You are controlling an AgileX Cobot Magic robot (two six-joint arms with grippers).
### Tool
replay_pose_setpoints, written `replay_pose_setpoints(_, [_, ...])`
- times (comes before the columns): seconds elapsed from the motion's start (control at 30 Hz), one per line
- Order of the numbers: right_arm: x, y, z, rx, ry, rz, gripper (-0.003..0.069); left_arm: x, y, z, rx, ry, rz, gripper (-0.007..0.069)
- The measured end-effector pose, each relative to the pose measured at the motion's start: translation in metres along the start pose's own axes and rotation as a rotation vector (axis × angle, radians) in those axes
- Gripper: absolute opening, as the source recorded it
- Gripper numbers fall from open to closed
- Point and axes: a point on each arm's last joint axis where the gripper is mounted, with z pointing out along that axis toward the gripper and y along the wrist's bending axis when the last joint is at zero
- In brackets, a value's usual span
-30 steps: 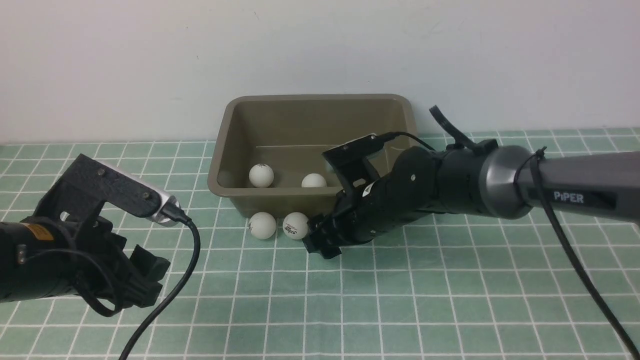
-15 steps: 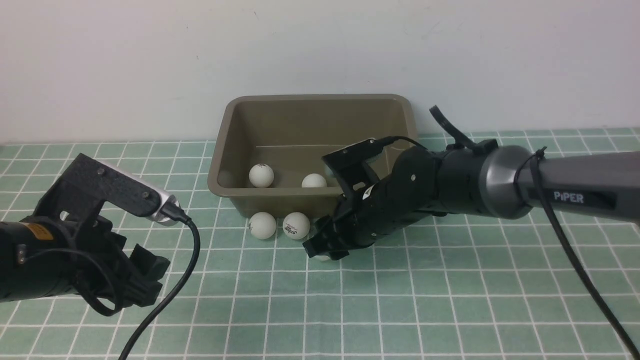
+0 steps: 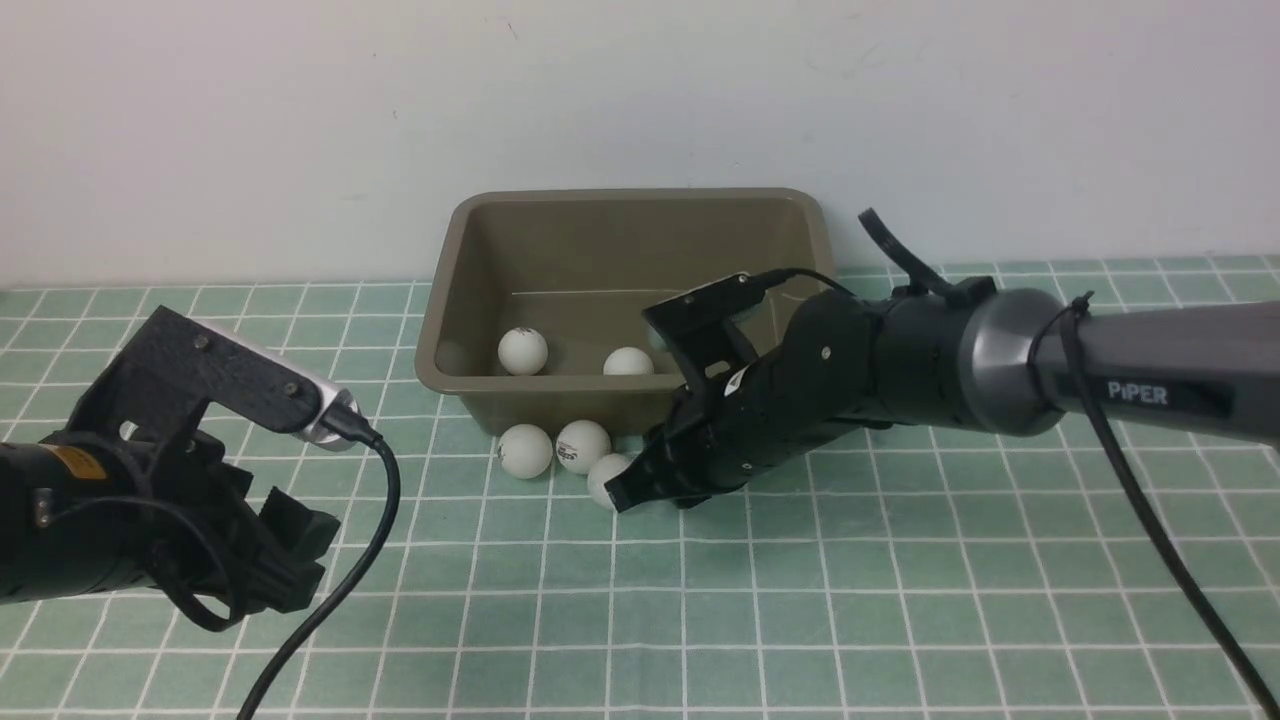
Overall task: Put the table tennis balls in the box on the green coffee tablecloth.
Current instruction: 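Reach for and grasp a ping pong ball on the table beside the basket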
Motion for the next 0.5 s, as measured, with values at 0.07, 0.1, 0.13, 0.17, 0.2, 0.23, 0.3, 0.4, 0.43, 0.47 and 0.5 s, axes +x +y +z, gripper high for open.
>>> replay_pose_setpoints(0.07, [0.002,0.001,0.0,-0.012,0.026,-0.003,0.0152,0.0,0.0,0.0,0.0,0.0,0.0,0.0461])
replay_pose_setpoints(0.1, [0.003,0.002,-0.001,-0.016,0.039,-0.009,0.0176,0.0,0.0,0.0,0.0,0.0,0.0,0.0461])
replay_pose_setpoints(0.13, [0.003,0.002,-0.003,-0.02,0.046,-0.015,0.0207,0.0,0.0,0.0,0.0,0.0,0.0,0.0461])
replay_pose_setpoints(0.17, [0.002,0.004,-0.008,-0.024,0.049,-0.025,0.0223,0.0,0.0,0.0,0.0,0.0,0.0,0.0461])
replay_pose_setpoints(0.2, [0.001,0.004,-0.01,-0.026,0.051,-0.029,0.0232,0.0,0.0,0.0,0.0,0.0,0.0,0.0461])
replay_pose_setpoints(0.23, [0.0,0.005,-0.013,-0.027,0.049,-0.035,0.0239,0.0,0.0,0.0,0.0,0.0,0.0,0.0461])
replay_pose_setpoints(0.3, [-0.004,0.007,-0.023,-0.028,0.04,-0.053,0.0252,0.0,0.0,0.0,0.0,0.0,0.0,0.0461])
replay_pose_setpoints(0.4, [-0.015,0.013,-0.054,-0.023,0.006,-0.086,0.026,0.0,0.0,0.0,0.0,0.0,0.0,0.0461])
replay_pose_setpoints(0.43, [-0.02,0.015,-0.071,-0.012,-0.016,-0.096,0.026,0.0,0.0,0.0,0.0,0.0,0.0,0.0461])
replay_pose_setpoints(0.47, [-0.022,0.016,-0.079,0.0,-0.025,-0.108,0.0261,0.0,0.0,0.0,-0.001,-0.001,0.0,0.0461])
replay_pose_setpoints(0.5, [-0.024,0.017,-0.088,0.012,-0.036,-0.116,0.0261,0.0,0.0,0.0,-0.001,-0.001,0.0,0.0461])
